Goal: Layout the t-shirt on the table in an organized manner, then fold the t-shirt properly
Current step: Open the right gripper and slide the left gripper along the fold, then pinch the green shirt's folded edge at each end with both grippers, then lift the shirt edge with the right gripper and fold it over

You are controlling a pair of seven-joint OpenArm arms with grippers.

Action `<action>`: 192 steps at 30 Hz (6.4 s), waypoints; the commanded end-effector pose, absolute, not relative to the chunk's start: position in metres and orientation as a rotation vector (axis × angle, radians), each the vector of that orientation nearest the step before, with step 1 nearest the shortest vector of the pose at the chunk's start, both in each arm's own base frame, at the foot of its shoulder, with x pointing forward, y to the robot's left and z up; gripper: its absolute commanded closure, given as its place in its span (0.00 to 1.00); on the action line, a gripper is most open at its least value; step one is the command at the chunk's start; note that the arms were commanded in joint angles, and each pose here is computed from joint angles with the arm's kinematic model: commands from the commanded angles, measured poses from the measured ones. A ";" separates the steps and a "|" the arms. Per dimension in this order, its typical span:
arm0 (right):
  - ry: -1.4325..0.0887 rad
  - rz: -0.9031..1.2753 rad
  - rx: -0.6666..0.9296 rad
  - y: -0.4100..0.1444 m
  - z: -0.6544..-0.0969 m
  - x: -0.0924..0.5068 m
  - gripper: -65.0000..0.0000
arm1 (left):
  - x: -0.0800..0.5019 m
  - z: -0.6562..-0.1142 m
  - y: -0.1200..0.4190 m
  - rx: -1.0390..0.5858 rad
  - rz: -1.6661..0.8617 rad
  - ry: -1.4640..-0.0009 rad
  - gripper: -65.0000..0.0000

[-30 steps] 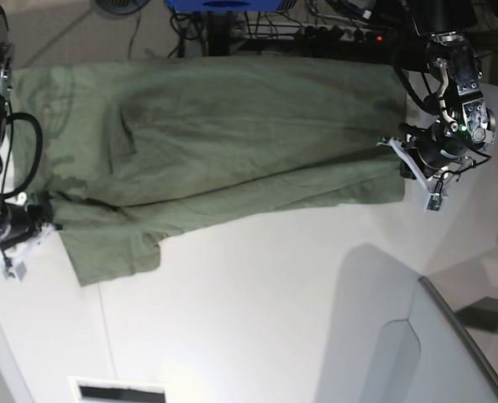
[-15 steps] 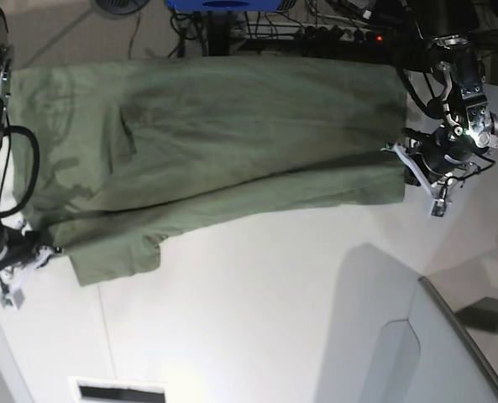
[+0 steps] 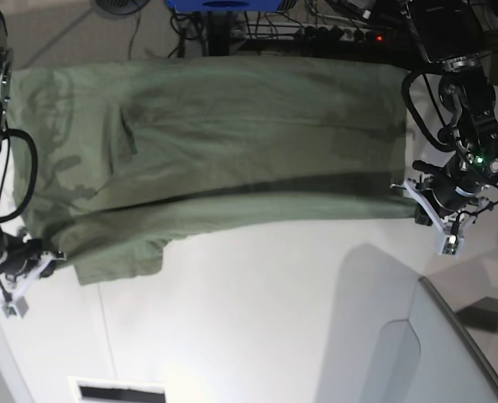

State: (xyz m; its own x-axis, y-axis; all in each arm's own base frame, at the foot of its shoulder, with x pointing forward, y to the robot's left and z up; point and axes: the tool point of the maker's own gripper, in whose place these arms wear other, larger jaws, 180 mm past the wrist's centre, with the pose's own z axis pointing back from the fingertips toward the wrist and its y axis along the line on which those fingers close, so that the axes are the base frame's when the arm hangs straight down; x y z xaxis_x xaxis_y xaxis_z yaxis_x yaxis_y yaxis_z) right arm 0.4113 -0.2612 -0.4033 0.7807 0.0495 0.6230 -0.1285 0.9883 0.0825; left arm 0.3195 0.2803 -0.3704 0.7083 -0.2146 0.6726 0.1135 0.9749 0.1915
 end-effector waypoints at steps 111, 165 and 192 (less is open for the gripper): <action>-0.524 0.252 0.126 -0.326 -0.435 0.343 1.00 | 0.275 -0.365 0.341 0.265 -0.177 -0.719 1.00; -0.530 0.214 0.212 -0.263 -0.453 0.392 0.35 | 0.240 -0.418 0.296 0.138 -0.232 -0.597 1.00; -0.559 0.257 0.246 -0.230 -0.442 0.415 1.00 | 0.265 -0.397 0.297 0.161 -0.240 -0.660 1.00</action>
State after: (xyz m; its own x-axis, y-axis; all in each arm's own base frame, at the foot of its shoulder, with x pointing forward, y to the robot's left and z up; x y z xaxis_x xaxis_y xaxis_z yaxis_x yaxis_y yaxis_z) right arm 0.3874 -0.2228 -0.4693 0.8594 0.1795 0.4788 -0.2982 0.9366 0.1841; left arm 0.2489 0.2918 -0.4168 0.8062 -0.2542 0.5342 0.1760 0.9652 0.1936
